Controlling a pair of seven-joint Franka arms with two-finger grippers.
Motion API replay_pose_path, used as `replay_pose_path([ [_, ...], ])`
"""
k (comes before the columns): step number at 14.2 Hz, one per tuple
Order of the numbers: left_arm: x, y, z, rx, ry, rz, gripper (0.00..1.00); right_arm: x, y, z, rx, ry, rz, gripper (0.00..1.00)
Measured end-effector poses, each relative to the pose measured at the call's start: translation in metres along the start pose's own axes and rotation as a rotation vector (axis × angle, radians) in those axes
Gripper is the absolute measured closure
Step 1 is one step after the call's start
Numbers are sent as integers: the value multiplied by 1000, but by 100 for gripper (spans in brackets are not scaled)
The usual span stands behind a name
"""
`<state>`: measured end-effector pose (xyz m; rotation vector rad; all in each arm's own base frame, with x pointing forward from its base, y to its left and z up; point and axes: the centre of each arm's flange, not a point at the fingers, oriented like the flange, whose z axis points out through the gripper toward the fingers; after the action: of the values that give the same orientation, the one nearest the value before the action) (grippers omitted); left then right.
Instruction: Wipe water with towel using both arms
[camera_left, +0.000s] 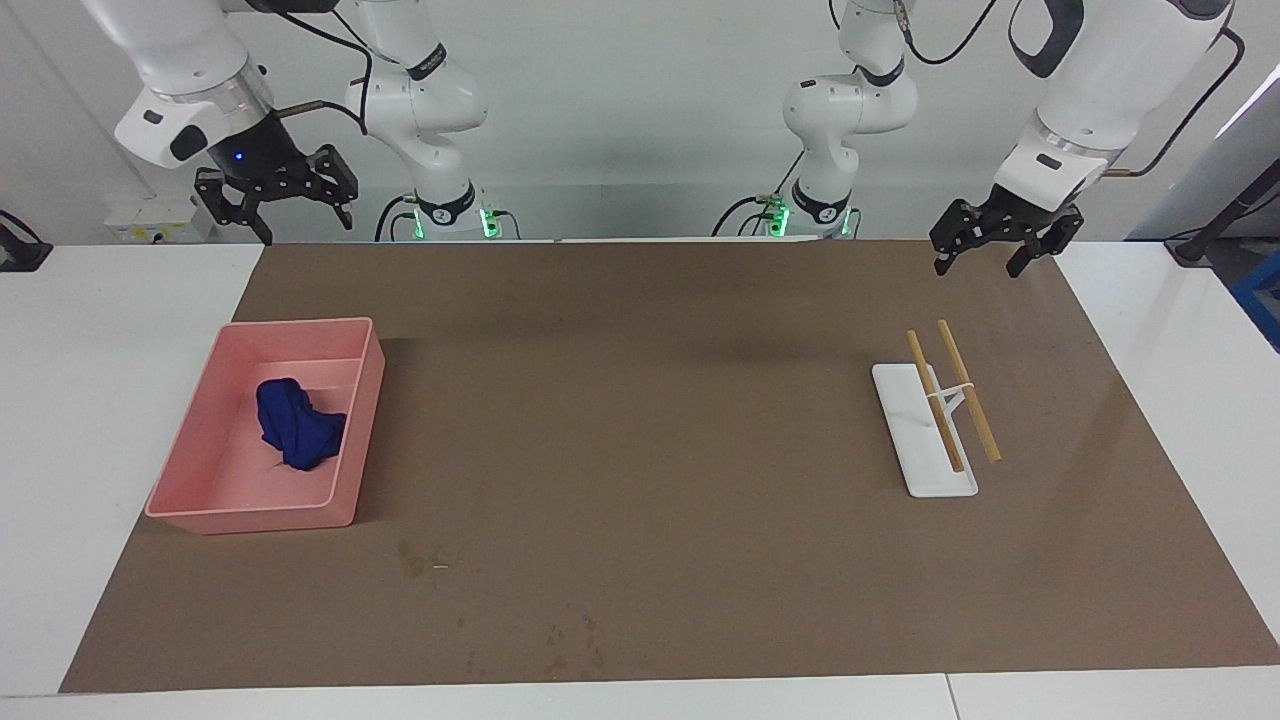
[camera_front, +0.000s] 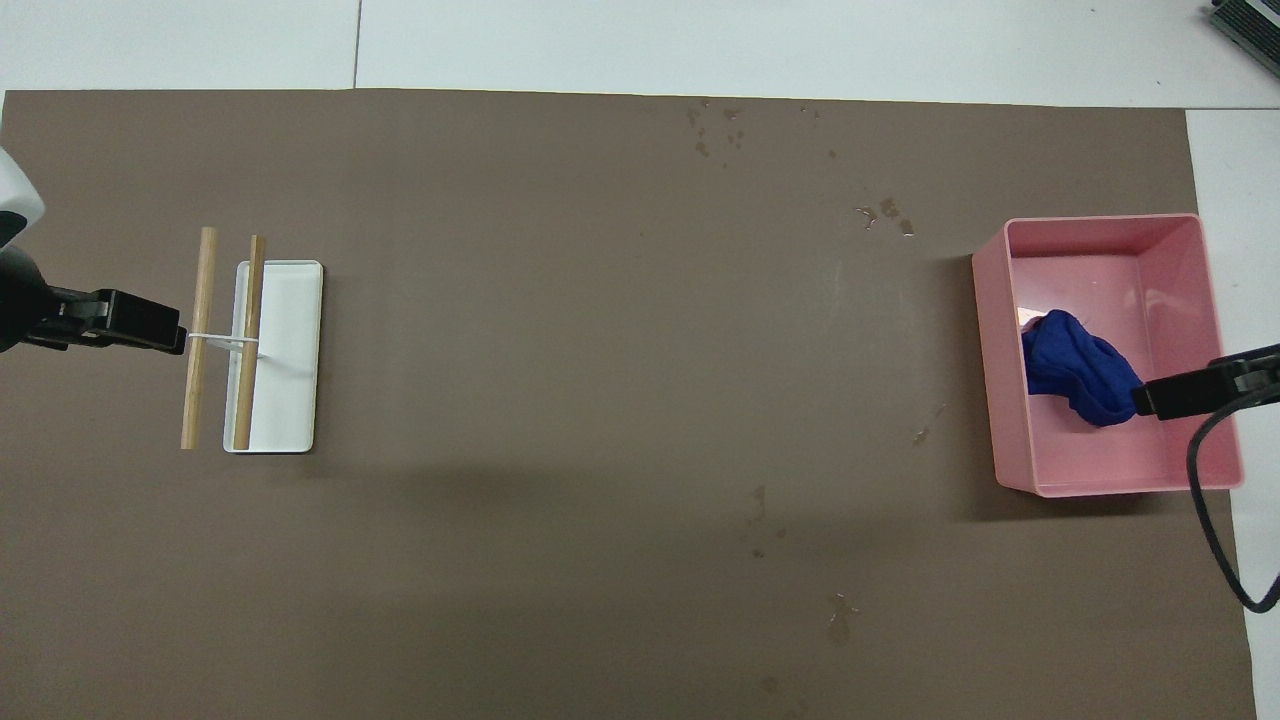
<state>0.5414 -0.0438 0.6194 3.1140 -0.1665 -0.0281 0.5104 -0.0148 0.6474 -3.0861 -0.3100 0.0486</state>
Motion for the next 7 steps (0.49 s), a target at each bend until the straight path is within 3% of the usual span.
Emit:
replay_pose_path([
  [4, 0, 0, 0, 0, 0, 0, 0, 15, 5, -14, -13, 33, 9, 0],
  [7, 0, 0, 0, 0, 0, 0, 0, 37, 11, -12, -18, 9, 17, 0],
])
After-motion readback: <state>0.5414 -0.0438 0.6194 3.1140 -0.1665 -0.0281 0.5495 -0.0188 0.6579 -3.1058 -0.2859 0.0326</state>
